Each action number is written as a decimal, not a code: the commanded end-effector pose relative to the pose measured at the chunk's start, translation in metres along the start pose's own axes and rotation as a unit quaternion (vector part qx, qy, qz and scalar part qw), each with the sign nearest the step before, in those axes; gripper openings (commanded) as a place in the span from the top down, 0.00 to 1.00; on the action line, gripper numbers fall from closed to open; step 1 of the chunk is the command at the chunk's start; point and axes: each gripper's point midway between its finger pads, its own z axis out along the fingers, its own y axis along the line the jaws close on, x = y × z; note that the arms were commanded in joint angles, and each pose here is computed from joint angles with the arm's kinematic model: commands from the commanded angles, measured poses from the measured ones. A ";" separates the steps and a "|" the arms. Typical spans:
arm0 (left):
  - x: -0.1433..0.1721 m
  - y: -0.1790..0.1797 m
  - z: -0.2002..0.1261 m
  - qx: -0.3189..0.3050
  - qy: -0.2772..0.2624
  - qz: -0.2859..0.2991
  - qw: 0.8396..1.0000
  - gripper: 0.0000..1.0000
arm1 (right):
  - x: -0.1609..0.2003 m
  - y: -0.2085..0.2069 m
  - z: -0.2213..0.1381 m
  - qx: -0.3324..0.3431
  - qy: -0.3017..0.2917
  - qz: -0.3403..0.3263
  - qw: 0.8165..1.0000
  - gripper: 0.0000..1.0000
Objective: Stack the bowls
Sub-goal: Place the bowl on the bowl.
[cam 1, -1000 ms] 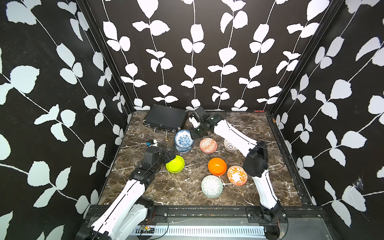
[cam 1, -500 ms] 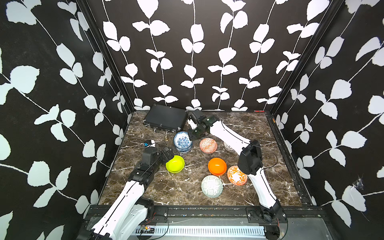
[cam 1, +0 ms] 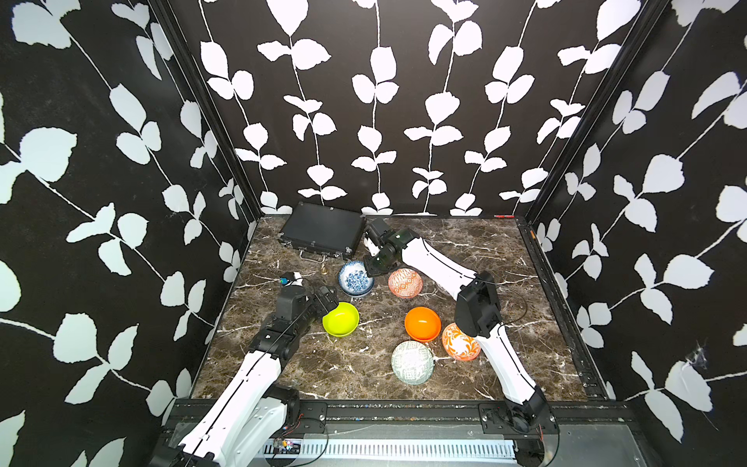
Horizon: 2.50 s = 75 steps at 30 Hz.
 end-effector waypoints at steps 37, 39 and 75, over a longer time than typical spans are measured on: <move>0.002 0.003 0.001 0.001 0.000 -0.007 1.000 0.01 | -0.004 0.004 -0.007 0.025 -0.016 0.002 1.000 0.71; 0.002 0.003 0.002 0.001 0.001 -0.007 1.000 0.01 | -0.005 0.004 -0.012 0.026 -0.022 0.004 0.999 0.71; 0.002 0.004 0.001 0.002 0.000 -0.010 1.000 0.01 | 0.009 -0.009 -0.001 0.035 -0.005 0.023 0.999 0.94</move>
